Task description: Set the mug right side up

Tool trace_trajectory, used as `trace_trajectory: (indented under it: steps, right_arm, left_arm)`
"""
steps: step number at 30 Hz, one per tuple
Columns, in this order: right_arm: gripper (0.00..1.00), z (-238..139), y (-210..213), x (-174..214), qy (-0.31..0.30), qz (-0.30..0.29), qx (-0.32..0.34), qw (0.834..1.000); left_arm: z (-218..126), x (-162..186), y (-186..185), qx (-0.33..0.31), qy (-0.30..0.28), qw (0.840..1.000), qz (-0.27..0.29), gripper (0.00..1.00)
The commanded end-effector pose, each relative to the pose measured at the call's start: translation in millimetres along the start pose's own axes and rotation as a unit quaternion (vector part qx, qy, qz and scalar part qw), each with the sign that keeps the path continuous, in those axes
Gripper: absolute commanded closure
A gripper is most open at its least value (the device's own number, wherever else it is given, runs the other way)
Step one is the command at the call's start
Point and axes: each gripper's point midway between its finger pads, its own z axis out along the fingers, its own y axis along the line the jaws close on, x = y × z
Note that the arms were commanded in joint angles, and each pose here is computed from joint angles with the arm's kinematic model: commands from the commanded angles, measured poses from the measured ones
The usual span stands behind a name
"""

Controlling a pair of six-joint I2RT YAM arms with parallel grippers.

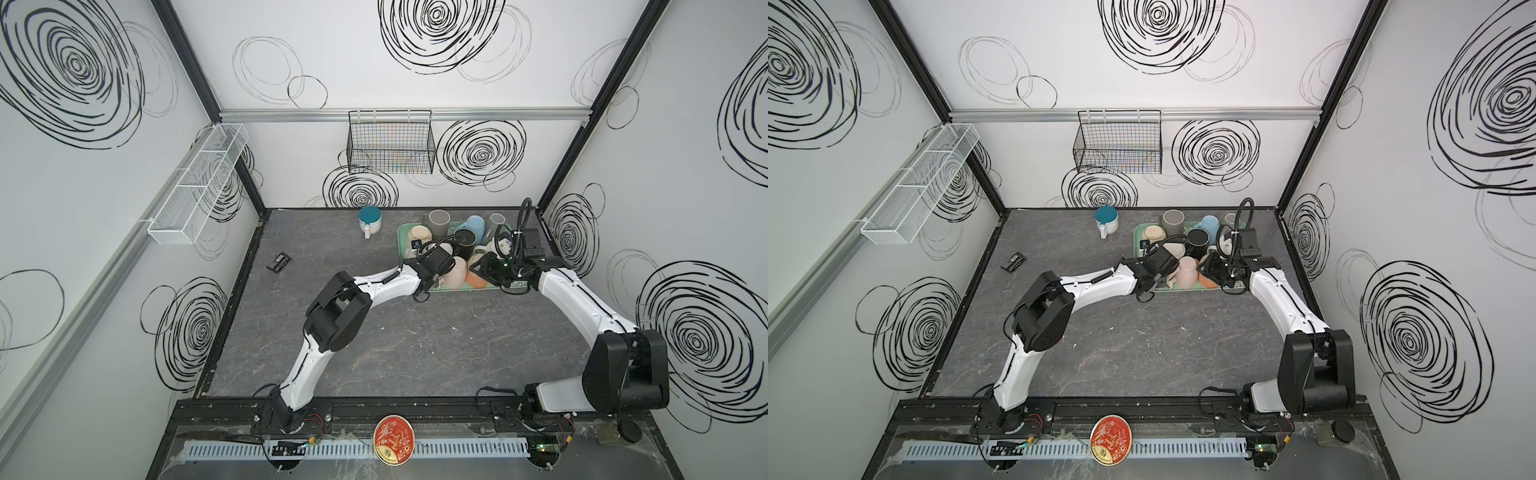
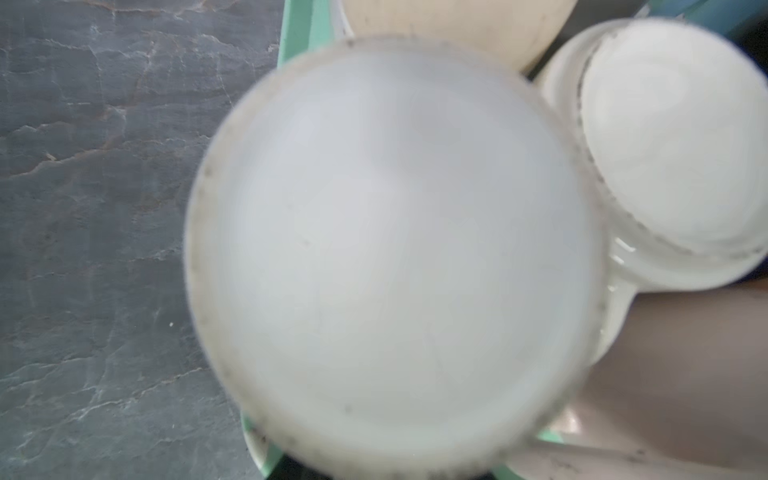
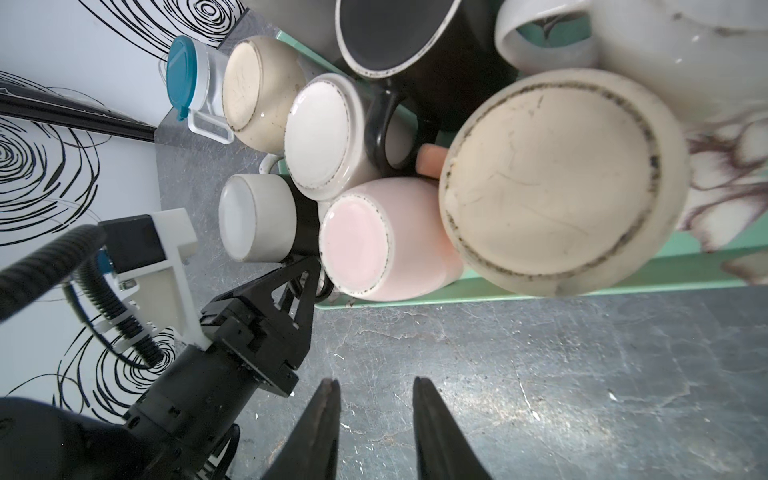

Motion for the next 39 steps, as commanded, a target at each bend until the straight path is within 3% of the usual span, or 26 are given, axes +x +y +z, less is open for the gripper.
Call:
trace_trajectory:
  steps: [1, 14, 17, 21, 26, 32, 35, 37, 39]
  right_arm:
    - [0.66, 3, 8, -3, -0.004, 0.005, -0.016, 1.0]
    - [0.65, 12, 18, -9, -0.003, 0.014, -0.043, 0.999]
    - [0.65, 11, 32, -15, -0.007, 0.015, -0.07, 0.997]
    - [0.65, 7, 49, -26, -0.024, 0.014, -0.098, 0.995]
    - [0.66, 5, 70, -34, -0.025, 0.026, -0.129, 0.991]
    - [0.66, 3, 109, -39, -0.012, 0.018, -0.18, 0.983]
    - [0.66, -10, 138, -45, -0.031, -0.005, -0.236, 0.971]
    - [0.65, -21, 156, -46, -0.048, -0.03, -0.272, 0.961]
    - [0.63, -27, 167, -46, -0.057, -0.047, -0.288, 0.955]
  left_arm:
    - [-2, -18, 0, -0.003, -0.021, 1.0, -0.008, 0.72]
    - [-34, -45, -1, 0.04, -0.055, 0.998, -0.017, 1.0]
    - [-47, -54, -6, 0.096, -0.063, 0.993, -0.037, 1.0]
    - [-69, -70, -13, 0.2, -0.085, 0.972, -0.085, 1.0]
    - [-91, -92, -13, 0.267, -0.105, 0.952, -0.106, 1.0]
    - [-126, -124, 1, 0.344, -0.143, 0.913, -0.165, 1.0]
    - [-150, -146, 13, 0.384, -0.167, 0.886, -0.201, 1.0]
    - [-173, -168, 22, 0.428, -0.191, 0.853, -0.229, 1.0]
    - [-189, -181, 31, 0.448, -0.208, 0.836, -0.24, 1.0]
